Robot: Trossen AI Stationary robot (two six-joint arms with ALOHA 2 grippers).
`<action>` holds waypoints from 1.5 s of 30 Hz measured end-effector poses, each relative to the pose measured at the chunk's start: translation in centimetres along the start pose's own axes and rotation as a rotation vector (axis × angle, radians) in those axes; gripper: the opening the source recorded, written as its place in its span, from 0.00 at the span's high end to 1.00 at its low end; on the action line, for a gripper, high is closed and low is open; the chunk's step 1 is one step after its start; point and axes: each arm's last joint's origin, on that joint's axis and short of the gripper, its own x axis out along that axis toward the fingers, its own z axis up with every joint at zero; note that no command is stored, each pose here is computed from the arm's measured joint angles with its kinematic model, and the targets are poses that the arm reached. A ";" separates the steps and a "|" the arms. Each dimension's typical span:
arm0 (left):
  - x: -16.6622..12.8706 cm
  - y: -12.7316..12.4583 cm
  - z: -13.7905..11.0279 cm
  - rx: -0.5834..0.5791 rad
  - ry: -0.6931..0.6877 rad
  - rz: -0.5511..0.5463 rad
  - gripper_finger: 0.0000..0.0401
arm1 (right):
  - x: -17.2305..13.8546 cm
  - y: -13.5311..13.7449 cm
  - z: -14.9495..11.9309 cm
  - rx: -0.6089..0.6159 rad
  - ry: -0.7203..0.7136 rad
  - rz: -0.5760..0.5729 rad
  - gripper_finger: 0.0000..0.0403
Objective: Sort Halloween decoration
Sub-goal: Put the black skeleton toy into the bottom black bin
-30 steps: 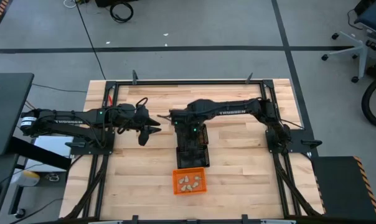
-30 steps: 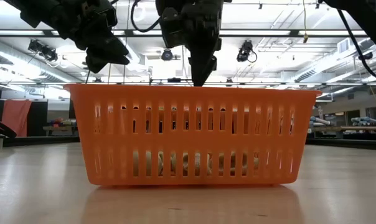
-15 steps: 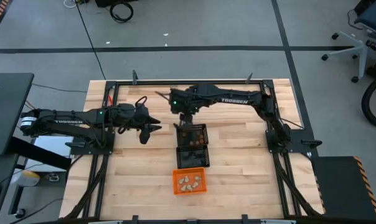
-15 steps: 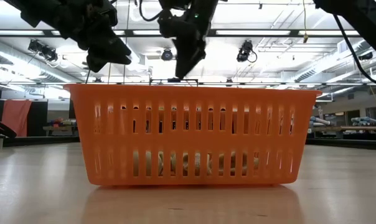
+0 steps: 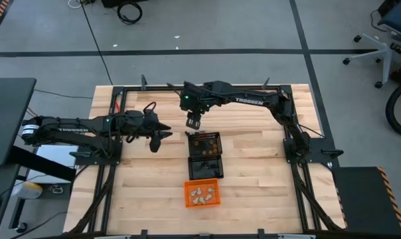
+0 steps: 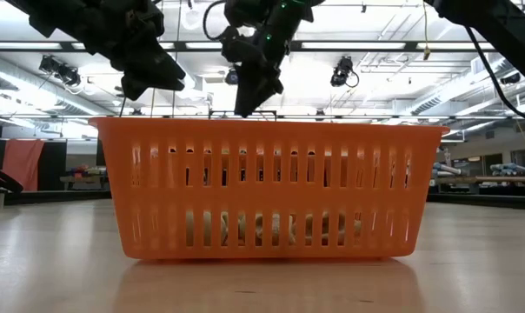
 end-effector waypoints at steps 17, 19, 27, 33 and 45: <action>3.0 0.6 -1.0 -0.002 0.070 0.064 0.64 | 5.4 -1.0 -3.8 0.204 0.157 0.083 0.57; 3.7 0.8 -1.2 -0.009 0.082 0.076 0.64 | 5.7 -1.0 -4.1 0.220 0.170 0.083 0.57; 6.4 3.6 -2.2 -0.113 0.199 0.104 0.64 | 5.1 -0.8 -4.3 0.232 0.187 0.039 0.57; 8.5 6.0 -3.1 -0.085 0.271 0.044 0.64 | 3.0 -0.2 -4.4 0.191 0.187 -0.031 0.57; 11.6 6.9 -3.3 0.300 0.259 0.088 0.64 | -2.6 0.3 -4.3 0.186 0.108 -0.047 0.57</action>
